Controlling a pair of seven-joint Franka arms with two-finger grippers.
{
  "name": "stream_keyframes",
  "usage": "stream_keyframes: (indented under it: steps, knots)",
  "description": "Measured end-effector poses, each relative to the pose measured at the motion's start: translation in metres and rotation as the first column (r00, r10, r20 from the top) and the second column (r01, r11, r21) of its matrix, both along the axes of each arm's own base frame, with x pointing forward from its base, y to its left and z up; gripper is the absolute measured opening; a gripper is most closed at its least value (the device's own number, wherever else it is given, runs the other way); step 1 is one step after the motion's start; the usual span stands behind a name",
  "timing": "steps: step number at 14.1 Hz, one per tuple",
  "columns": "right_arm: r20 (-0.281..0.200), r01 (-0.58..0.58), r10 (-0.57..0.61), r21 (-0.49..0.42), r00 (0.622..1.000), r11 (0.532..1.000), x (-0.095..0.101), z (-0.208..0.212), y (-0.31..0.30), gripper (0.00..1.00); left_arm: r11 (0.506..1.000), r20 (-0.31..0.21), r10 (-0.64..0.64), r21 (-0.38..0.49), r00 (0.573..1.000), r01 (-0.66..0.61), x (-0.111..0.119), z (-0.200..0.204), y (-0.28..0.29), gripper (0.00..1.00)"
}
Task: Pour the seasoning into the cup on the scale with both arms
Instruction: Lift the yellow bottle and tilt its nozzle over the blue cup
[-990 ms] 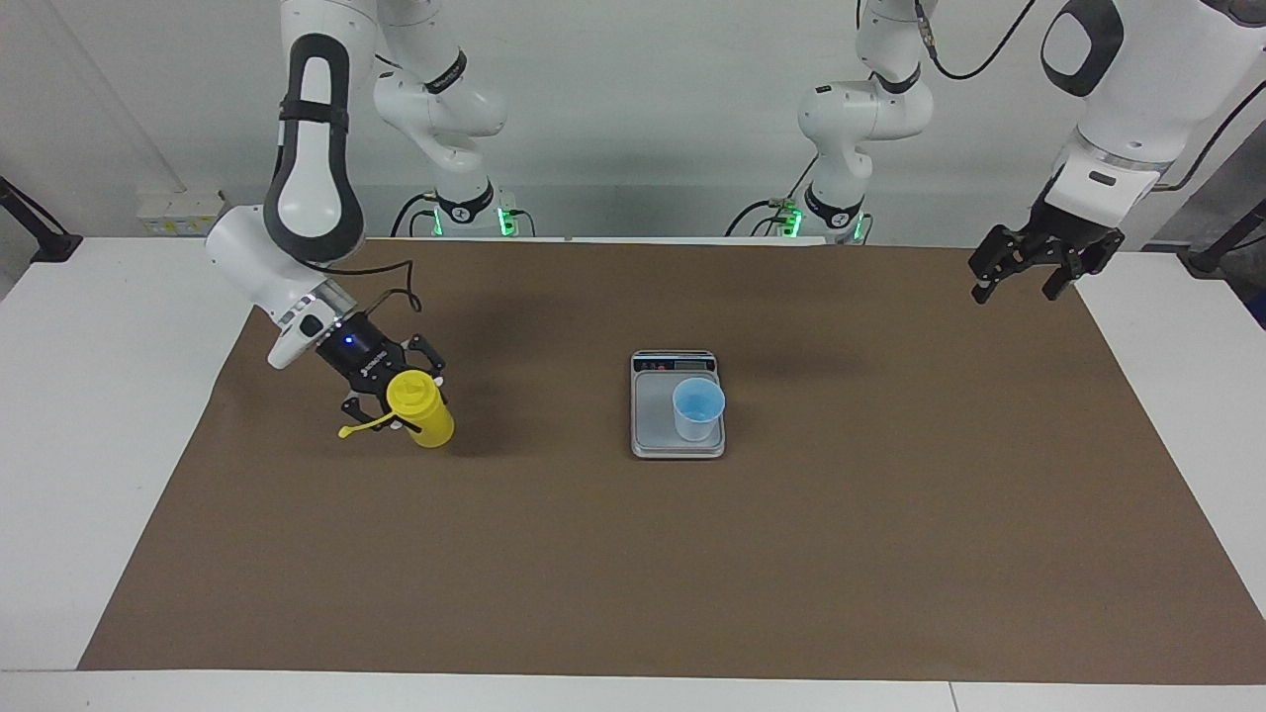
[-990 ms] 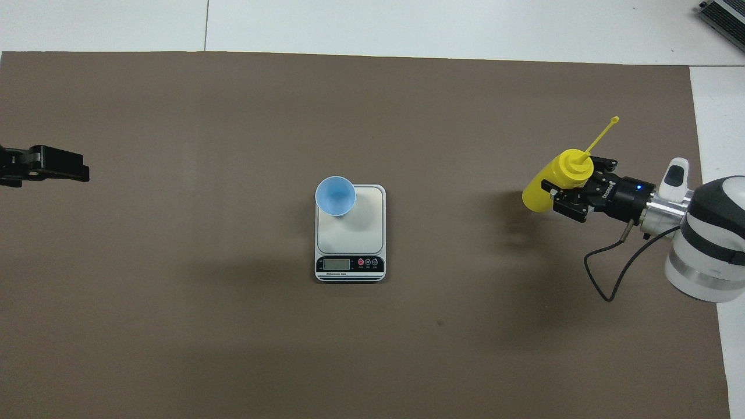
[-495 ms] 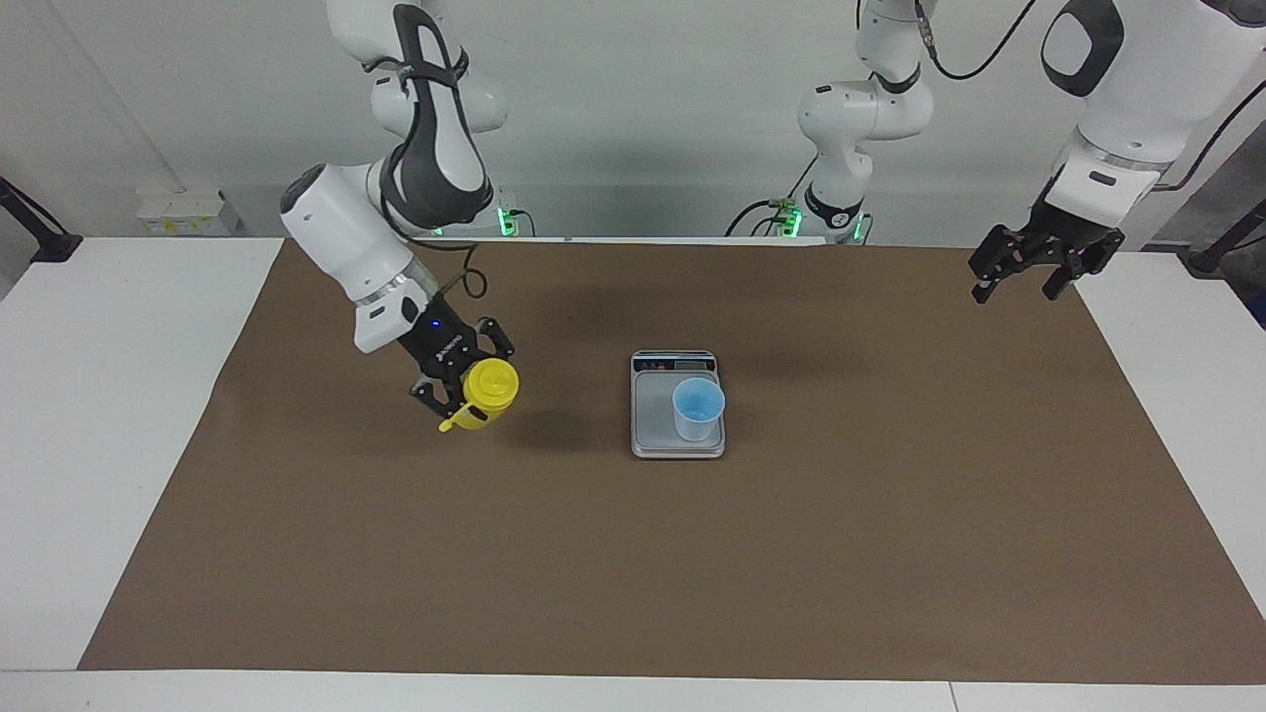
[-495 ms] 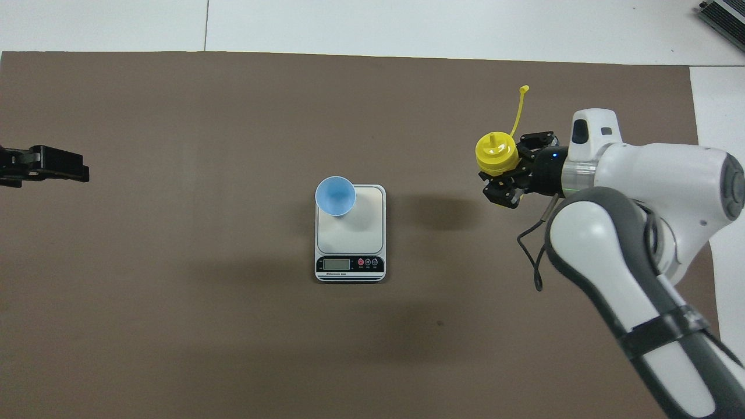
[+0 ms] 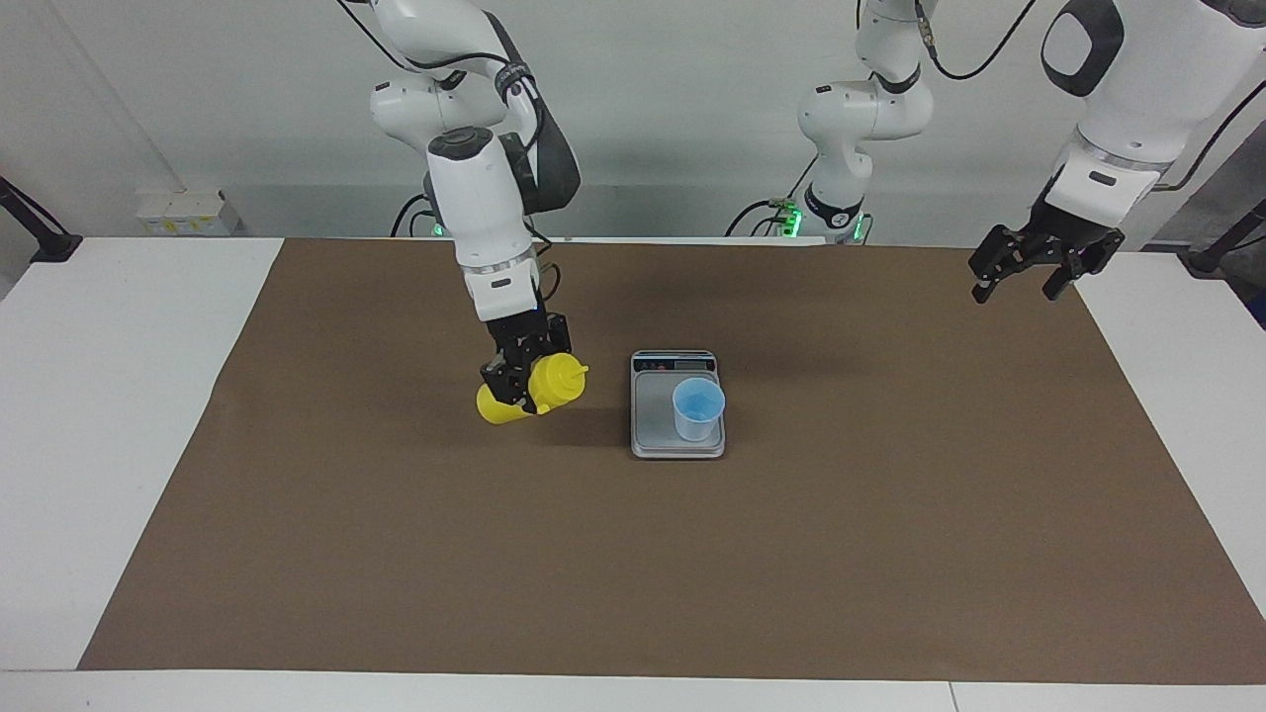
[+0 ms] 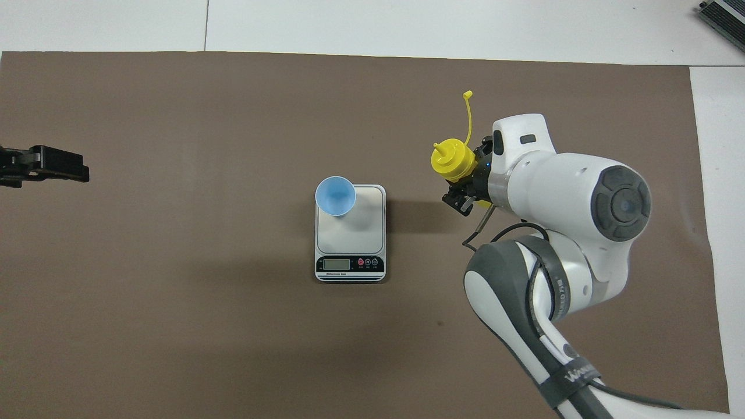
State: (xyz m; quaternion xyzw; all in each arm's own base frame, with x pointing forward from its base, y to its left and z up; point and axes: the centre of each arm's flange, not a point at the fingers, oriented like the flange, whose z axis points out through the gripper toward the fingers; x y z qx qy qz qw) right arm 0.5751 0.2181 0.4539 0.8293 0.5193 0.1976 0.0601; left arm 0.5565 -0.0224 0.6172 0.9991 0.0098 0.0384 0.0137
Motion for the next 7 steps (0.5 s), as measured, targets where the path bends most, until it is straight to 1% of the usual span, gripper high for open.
stream_keyframes:
  steps: [1, 3, 7]
  knots:
    - [0.027, -0.050, 0.051, -0.059, 0.998, 0.997, 0.000, 0.001, 0.011, 0.54, 1.000, 0.000, 0.001, 0.000, 1.000, -0.001, 0.000, 0.000, 0.000, 1.00]
    - [0.065, -0.136, 0.147, -0.154, 0.987, 0.979, 0.000, 0.001, 0.035, 0.54, 1.000, 0.000, 0.002, 0.000, 1.000, -0.002, 0.000, 0.000, 0.001, 1.00]
    - [0.096, -0.245, 0.278, -0.268, 0.956, 0.932, -0.002, -0.004, 0.074, 0.54, 1.000, 0.000, 0.003, 0.000, 1.000, -0.003, 0.000, 0.000, 0.002, 1.00]
